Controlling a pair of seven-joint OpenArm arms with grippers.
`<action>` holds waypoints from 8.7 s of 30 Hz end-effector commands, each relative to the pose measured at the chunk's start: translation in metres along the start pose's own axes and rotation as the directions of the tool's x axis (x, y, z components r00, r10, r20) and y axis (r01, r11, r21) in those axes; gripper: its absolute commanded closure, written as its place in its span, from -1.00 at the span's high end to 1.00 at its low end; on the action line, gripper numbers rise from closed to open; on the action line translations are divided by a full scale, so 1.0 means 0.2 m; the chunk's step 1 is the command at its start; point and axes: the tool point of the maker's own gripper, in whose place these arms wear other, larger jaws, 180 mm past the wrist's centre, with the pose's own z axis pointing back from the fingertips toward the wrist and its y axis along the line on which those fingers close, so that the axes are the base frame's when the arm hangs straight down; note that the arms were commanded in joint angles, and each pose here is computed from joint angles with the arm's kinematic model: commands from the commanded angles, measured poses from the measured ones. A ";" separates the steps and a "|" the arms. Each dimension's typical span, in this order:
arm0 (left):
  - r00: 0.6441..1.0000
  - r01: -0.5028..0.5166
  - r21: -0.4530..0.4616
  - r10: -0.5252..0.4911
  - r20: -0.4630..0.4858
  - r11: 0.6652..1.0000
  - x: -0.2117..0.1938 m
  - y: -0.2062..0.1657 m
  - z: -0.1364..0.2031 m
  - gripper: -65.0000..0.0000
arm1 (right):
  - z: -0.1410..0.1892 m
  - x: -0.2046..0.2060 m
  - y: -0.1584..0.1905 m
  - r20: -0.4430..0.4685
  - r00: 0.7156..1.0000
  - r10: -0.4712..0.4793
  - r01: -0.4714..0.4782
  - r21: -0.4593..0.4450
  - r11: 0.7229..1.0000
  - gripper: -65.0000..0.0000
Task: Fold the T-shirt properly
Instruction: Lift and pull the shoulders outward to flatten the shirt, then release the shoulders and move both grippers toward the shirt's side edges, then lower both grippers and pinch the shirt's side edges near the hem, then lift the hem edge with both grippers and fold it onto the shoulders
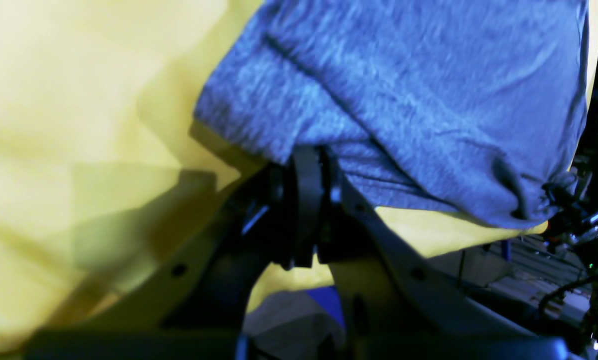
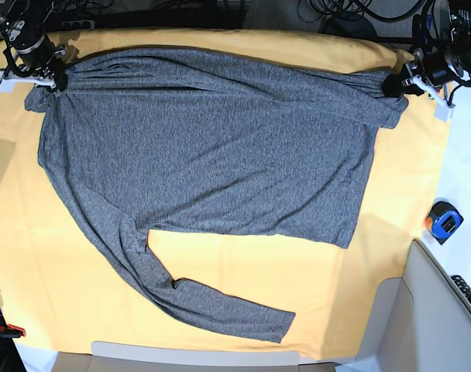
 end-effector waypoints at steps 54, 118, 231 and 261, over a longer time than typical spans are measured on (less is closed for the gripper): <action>0.999 -0.031 0.015 0.031 -0.027 0.999 -0.15 0.01 0.04 -0.59 | 0.25 -0.27 -0.27 -0.174 0.984 -0.041 0.015 -0.146 0.989 -0.15; 0.915 0.339 0.006 -0.331 0.232 0.941 0.78 -0.54 0.03 -0.41 | -0.80 0.35 0.80 -0.140 0.688 0.712 -0.659 0.288 0.694 0.18; 0.908 0.416 -0.120 -0.404 0.112 0.902 1.04 -0.80 -0.78 -0.20 | -0.76 0.05 0.79 -0.132 0.544 0.828 -0.766 0.323 0.555 -1.00; 0.862 0.480 -0.075 -0.455 0.223 0.874 1.09 -0.69 -0.55 -1.00 | -0.52 0.20 0.96 0.086 0.442 0.893 -0.876 0.255 0.409 -1.00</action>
